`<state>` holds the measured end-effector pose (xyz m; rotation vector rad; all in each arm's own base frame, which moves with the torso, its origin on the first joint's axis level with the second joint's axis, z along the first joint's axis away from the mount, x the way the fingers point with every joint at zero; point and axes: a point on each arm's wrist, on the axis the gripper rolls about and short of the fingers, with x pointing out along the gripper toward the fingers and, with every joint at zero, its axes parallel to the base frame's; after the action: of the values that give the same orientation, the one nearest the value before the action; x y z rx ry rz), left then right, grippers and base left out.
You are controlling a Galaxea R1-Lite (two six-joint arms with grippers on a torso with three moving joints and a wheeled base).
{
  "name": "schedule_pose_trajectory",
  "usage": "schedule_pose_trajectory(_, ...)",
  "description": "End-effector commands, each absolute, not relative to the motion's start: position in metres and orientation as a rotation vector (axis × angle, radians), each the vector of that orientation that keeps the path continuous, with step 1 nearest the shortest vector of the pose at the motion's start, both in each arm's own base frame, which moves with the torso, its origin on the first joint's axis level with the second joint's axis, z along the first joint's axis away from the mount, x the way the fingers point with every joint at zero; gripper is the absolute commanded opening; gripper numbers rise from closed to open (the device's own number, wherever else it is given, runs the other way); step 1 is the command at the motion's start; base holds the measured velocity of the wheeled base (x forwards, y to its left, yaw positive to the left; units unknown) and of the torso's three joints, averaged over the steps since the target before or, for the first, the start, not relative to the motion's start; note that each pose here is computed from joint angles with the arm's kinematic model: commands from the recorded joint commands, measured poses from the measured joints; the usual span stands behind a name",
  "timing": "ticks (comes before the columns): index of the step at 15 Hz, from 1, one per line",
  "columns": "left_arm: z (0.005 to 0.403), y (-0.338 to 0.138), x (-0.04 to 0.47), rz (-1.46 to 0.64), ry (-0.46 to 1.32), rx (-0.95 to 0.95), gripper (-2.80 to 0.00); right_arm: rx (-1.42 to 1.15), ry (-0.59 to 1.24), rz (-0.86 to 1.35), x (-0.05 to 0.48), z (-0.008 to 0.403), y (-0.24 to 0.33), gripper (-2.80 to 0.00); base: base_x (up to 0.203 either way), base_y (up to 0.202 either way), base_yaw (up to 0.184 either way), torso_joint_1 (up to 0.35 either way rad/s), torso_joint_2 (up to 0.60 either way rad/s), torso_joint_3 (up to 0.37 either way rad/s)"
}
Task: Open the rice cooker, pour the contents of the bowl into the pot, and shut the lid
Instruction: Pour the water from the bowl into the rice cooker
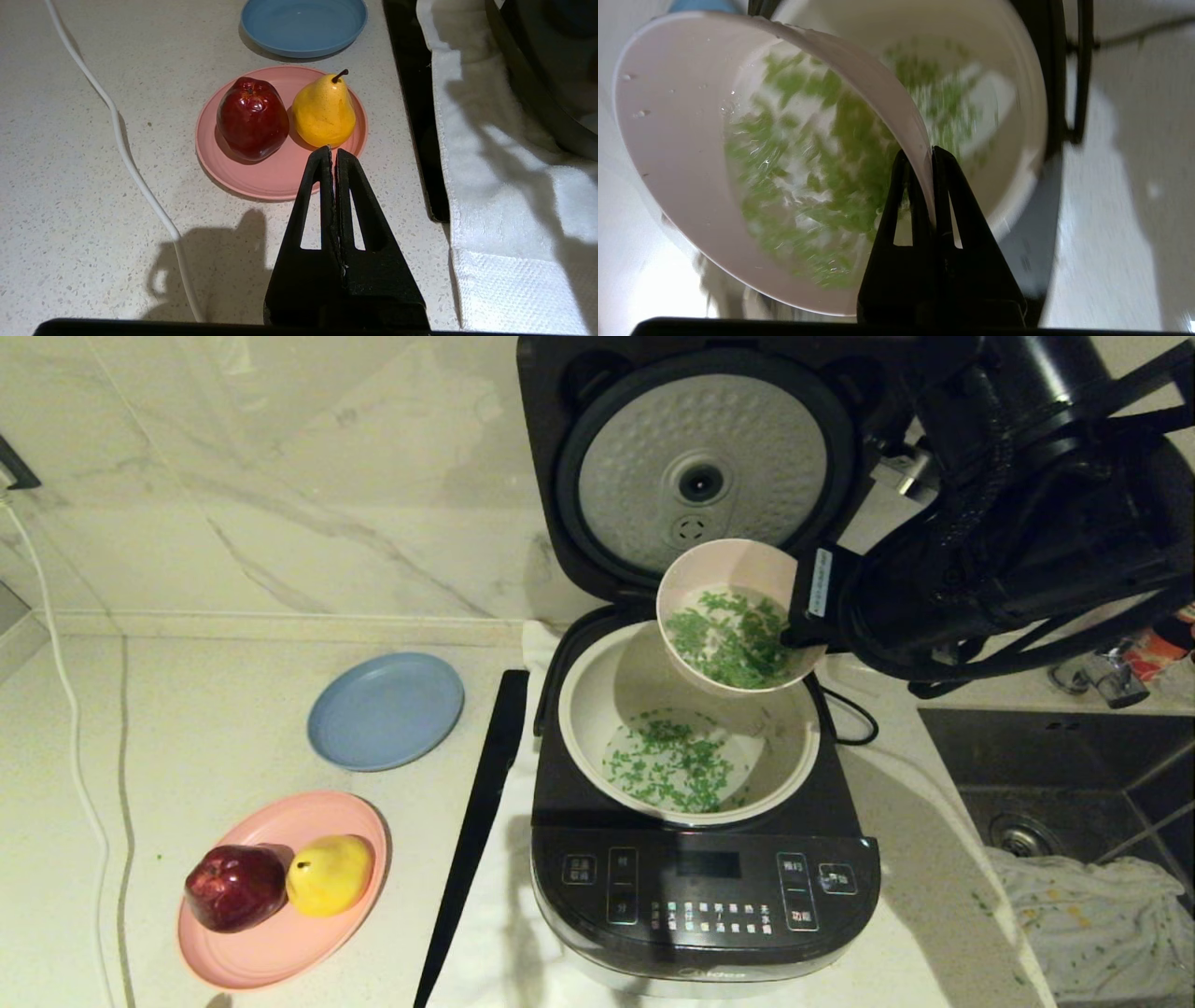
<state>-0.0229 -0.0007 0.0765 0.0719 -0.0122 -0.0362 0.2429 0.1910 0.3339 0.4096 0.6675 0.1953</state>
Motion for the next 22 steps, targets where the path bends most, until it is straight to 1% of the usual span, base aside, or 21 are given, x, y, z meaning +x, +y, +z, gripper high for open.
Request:
schedule_pose_trajectory(1, 0.075, -0.001, -0.022, -0.037, -0.007, 0.072, -2.80, 0.394, 0.647, 0.165, 0.253, 0.323, 0.207, -2.80, 0.000, 0.000, 0.000, 0.000, 0.00, 0.000)
schedule_pose_trajectory(5, 0.075, -0.001, -0.022, -0.037, -0.007, 0.072, -2.80, 0.387, 0.548, 0.071, 0.266, 0.317, 0.216, -2.80, 0.000, 0.000, 0.000, 0.000, 0.00, 0.000)
schedule_pose_trajectory(8, 0.075, -0.001, -0.022, -0.037, -0.007, 0.072, -2.80, 0.357, 0.516, -0.011, 0.275, 0.306, 0.222, -2.80, 0.000, 0.000, 0.000, 0.000, 0.00, 0.000)
schedule_pose_trajectory(14, 0.075, -0.001, -0.022, -0.037, -0.007, 0.072, -2.80, 0.298, 0.404, -0.043, 0.284, 0.282, 0.229, -2.80, 0.000, 0.000, 0.000, 0.000, 0.00, 0.000)
schedule_pose_trajectory(18, 0.075, -0.001, -0.022, -0.037, -0.007, 0.072, -2.80, 0.224, 0.194, -0.039, 0.290, 0.266, 0.232, -2.80, 0.000, 0.000, 0.000, 0.000, 0.00, 0.000)
schedule_pose_trajectory(22, 0.075, -0.001, -0.022, -0.037, -0.007, 0.072, -2.80, 0.095, -0.024, -0.063, 0.292, 0.251, 0.232, -2.80, 0.000, 0.000, 0.000, 0.000, 0.00, 0.000)
